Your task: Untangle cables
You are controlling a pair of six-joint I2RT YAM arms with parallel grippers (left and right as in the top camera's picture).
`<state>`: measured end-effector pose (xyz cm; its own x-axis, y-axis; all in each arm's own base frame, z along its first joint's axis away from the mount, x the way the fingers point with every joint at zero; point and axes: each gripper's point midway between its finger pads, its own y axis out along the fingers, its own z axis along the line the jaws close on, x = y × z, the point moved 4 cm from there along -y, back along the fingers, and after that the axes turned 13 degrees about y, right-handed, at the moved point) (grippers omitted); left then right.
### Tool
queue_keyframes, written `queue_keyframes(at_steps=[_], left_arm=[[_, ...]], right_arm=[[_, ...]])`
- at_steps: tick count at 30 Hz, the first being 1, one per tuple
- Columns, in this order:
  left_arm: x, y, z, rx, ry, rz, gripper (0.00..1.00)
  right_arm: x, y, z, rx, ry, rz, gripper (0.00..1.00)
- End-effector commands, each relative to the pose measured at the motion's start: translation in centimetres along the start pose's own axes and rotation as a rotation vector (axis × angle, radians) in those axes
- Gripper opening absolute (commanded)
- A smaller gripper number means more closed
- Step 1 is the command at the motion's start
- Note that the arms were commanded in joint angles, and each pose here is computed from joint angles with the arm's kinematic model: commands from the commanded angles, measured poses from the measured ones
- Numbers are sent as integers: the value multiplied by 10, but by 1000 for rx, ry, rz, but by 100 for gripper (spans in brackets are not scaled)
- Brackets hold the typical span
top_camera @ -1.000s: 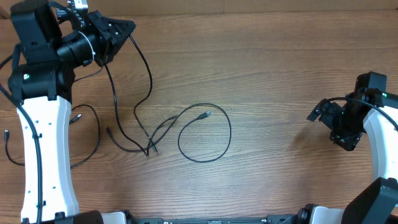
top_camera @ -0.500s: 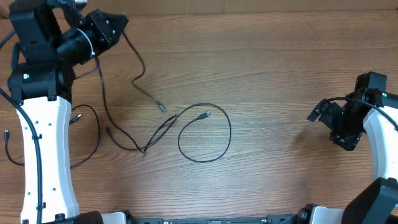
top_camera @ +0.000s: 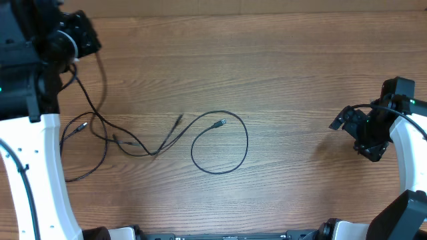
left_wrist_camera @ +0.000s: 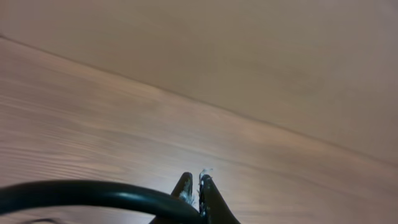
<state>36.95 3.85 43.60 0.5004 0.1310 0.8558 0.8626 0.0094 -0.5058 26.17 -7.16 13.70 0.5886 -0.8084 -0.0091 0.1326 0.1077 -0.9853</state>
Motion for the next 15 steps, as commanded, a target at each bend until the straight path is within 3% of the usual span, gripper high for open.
queue_keyframes(at_steps=[1, 9, 15], left_arm=[[16, -30, 41, 326, 66, -60, 4], [-2, -58, 96, 820, -48, -8, 4], [-21, -51, 106, 892, -88, 76, 4]], right_arm=[[0, 0, 2, 3, -3, -6, 100], [0, 0, 2, 2, -3, -5, 100], [0, 0, 2, 3, -3, -5, 100]])
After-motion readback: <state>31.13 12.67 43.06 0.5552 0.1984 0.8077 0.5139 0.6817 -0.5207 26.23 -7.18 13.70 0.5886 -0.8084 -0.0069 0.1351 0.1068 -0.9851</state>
